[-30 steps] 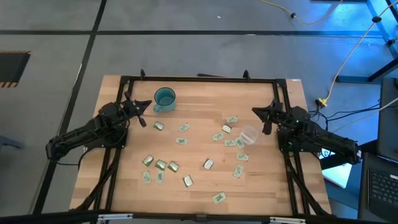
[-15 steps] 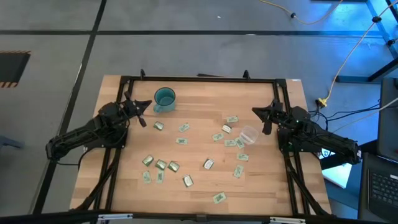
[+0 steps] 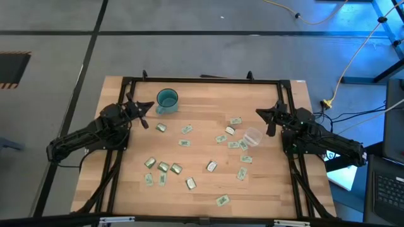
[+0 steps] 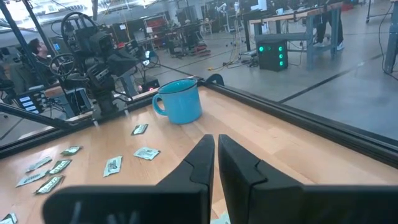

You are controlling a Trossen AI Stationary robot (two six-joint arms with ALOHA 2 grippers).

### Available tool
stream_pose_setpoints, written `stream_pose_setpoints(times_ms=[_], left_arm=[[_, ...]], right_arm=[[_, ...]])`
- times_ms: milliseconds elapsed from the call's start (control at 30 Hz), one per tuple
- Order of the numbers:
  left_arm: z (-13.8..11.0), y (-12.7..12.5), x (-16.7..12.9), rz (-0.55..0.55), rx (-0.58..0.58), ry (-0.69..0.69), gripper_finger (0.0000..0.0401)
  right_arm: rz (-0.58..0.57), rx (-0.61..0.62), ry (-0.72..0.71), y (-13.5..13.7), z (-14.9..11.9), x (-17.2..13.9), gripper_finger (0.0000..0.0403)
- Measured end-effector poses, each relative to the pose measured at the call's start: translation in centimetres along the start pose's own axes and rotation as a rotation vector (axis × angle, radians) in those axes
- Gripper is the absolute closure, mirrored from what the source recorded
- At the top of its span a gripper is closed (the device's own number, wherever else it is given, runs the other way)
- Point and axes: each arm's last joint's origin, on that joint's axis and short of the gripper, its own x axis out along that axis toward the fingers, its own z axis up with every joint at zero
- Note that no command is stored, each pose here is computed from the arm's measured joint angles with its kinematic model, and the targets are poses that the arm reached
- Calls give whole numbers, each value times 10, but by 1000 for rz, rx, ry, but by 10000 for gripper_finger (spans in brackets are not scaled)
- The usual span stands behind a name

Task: Pick and place Stevia / Truvia into bins
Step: Put the stevia packet into the transparent bin

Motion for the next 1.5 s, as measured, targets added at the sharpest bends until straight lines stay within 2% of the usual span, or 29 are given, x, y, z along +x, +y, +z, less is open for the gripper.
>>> stream_pose_setpoints(times_ms=[133,400,533,700,767,900,1067,1267,1500], left_arm=[[1,-2,0,-63,-36,-17,382],[15,-5,-1,-229,-162,-169,298],[23,-9,-1,-321,-160,-249,271],[30,-16,3,-383,-140,-299,265],[30,-21,6,-404,-116,-274,267],[39,-27,14,-375,-79,-179,273],[58,-41,27,-454,-32,-92,276],[68,-62,50,-453,48,33,274],[61,-88,77,-467,1,201,279]], right_arm=[[0,1,0,0,0,0,375],[0,-3,0,0,0,0,375],[0,-6,0,0,0,0,375],[0,-28,0,0,0,0,375],[0,-34,0,0,0,0,375],[0,-34,-1,0,0,0,375],[0,-35,-1,0,0,0,375],[0,-32,-1,0,0,0,375],[0,-28,-1,0,0,0,375]])
